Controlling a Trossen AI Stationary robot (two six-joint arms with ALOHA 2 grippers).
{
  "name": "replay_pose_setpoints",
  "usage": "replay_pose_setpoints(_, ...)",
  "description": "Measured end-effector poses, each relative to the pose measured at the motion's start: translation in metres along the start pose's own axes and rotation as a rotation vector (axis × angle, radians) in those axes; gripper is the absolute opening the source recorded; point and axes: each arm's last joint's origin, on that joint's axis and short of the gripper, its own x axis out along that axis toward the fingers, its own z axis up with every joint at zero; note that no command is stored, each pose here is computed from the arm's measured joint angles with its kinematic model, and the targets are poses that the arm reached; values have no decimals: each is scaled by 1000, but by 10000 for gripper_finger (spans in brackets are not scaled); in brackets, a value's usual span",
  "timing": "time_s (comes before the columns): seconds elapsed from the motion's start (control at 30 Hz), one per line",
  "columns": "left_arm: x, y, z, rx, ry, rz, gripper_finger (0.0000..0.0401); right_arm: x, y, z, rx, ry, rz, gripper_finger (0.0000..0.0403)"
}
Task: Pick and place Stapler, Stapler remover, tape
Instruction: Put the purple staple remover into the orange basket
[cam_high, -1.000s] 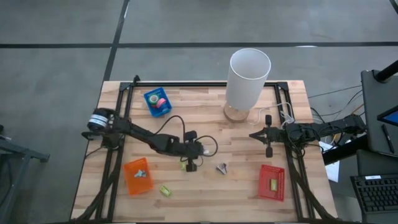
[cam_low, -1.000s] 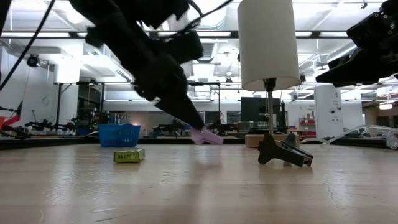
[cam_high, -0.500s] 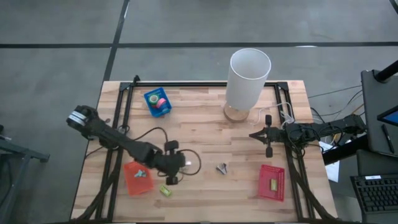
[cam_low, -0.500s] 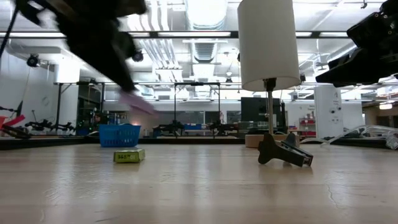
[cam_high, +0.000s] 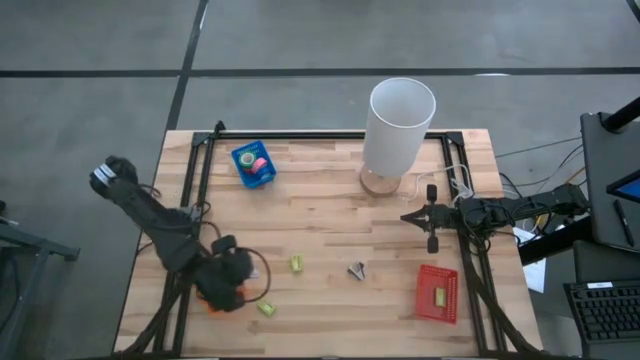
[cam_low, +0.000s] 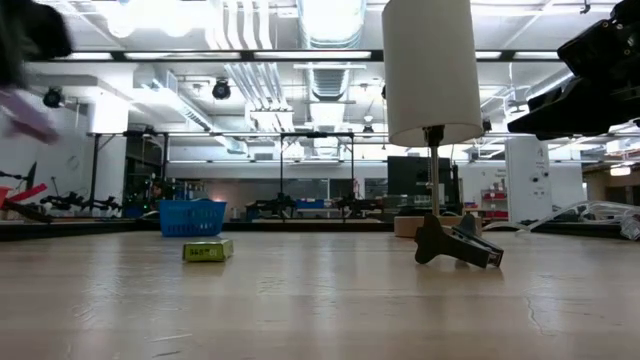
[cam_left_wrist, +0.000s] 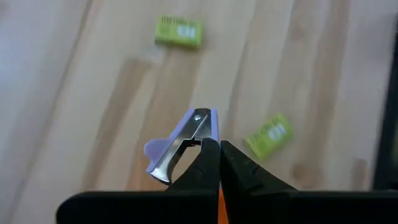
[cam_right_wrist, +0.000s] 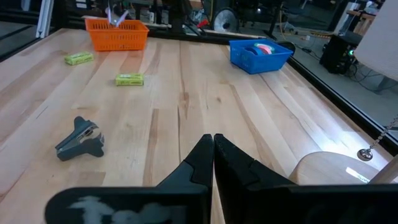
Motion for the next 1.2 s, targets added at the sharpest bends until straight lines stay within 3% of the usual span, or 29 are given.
replay_pose_setpoints(0.13, -17, 2, -16, -102, 44, -15, 3, 0, 0, 0, 0, 0, 0, 9)
replay_pose_setpoints(0.37, -27, 4, -42, -234, 106, 59, 4, 0, 0, 0, 0, 0, 0, 8)
replay_pose_setpoints(0.77, -7, 5, -62, -357, 239, 122, 10, 0, 0, 0, 0, 0, 0, 9)
replay_pose_setpoints(1.03, 3, 6, -67, -386, 242, 105, 9, 0, 0, 0, 0, -1, 0, 8)
replay_pose_setpoints(1.2, 5, 9, -70, -449, 244, 137, 31, 0, 0, 0, 0, 0, 0, 9)
